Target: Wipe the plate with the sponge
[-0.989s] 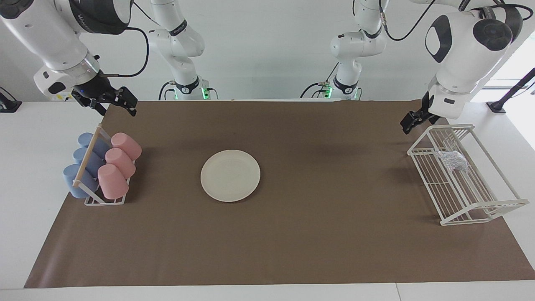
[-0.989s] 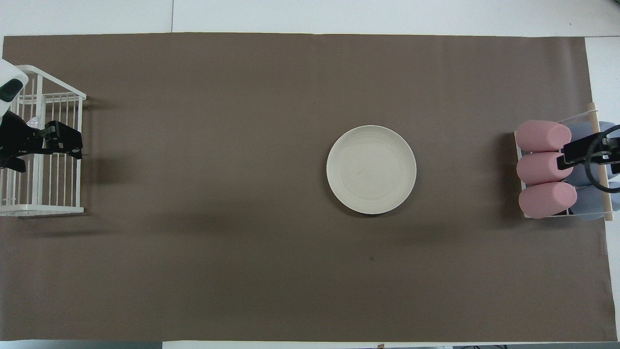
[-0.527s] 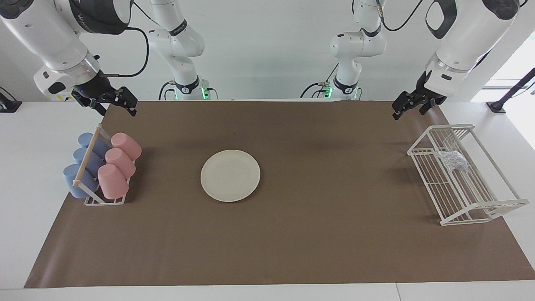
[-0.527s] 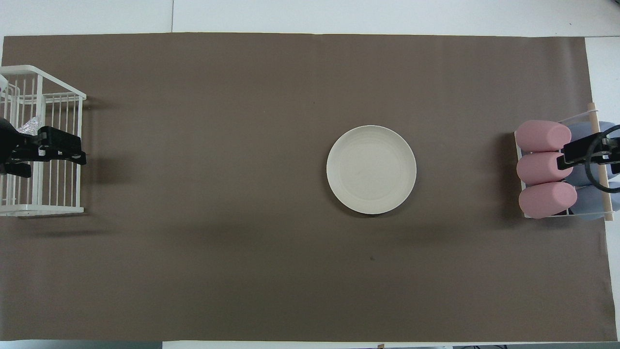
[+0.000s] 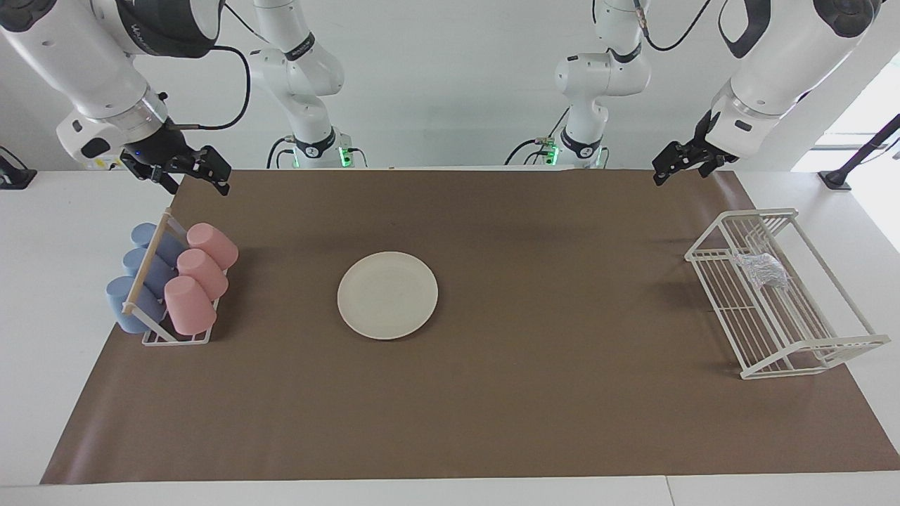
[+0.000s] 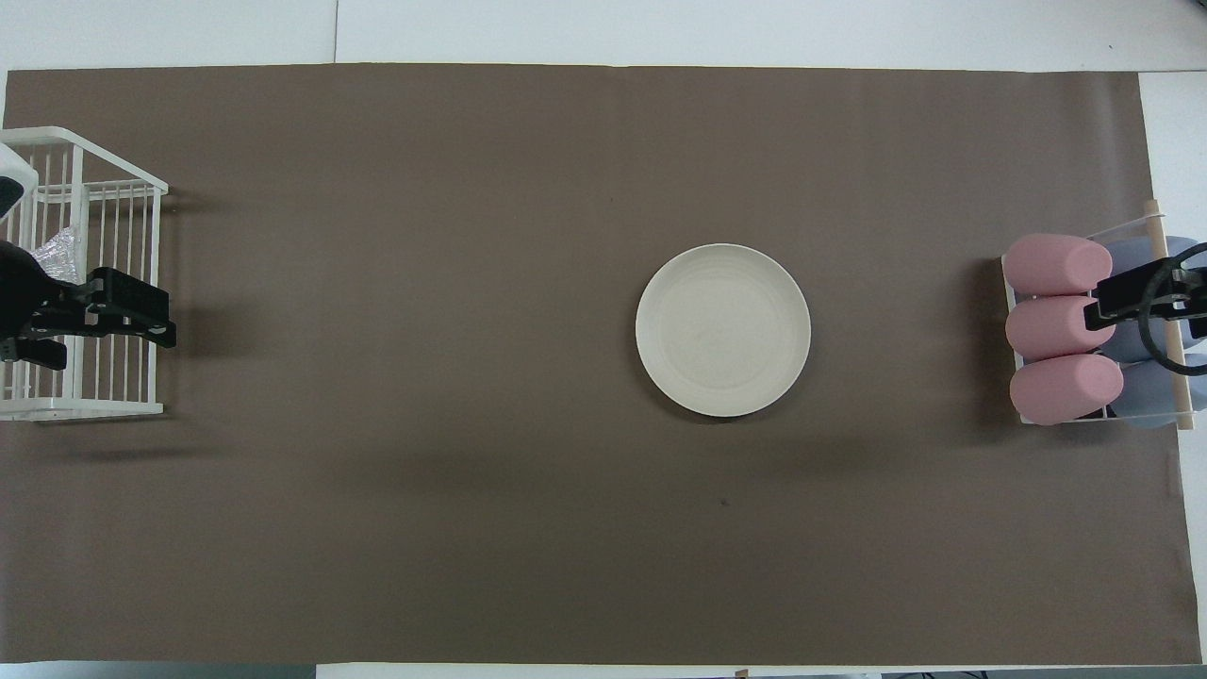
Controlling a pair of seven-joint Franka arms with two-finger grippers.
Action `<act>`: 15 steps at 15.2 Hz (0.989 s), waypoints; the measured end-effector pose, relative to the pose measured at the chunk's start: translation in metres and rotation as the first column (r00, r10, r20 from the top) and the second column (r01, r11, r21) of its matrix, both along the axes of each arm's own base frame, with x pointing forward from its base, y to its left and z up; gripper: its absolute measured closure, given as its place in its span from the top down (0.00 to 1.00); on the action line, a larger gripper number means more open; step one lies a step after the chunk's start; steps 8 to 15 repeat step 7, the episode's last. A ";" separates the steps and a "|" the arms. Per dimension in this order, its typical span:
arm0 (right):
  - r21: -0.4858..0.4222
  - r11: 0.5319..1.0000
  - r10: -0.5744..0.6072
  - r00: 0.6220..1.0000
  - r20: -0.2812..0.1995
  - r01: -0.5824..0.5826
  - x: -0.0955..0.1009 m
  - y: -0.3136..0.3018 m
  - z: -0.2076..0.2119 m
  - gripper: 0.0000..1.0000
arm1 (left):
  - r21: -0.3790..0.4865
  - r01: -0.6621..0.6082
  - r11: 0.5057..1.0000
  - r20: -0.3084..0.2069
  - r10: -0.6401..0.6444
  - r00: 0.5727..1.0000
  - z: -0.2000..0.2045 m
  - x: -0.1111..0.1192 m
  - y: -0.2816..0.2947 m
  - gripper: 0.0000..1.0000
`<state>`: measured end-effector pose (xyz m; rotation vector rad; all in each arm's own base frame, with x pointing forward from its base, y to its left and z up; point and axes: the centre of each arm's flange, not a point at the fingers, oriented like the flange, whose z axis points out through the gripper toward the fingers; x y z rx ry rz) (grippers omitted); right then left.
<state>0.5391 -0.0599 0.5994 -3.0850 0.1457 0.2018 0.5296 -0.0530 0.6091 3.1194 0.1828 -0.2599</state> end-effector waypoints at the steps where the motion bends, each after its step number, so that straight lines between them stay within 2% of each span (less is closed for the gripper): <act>1: 0.000 1.000 0.000 1.000 0.000 0.000 0.000 0.000 0.000 1.00 | -0.001 0.001 1.000 0.004 -0.001 1.000 0.001 0.000 0.000 1.00; 15: 0.000 1.000 0.000 1.000 0.000 0.000 0.000 0.000 0.000 1.00 | -0.002 0.004 1.000 0.009 -0.004 1.000 0.003 0.000 -0.001 1.00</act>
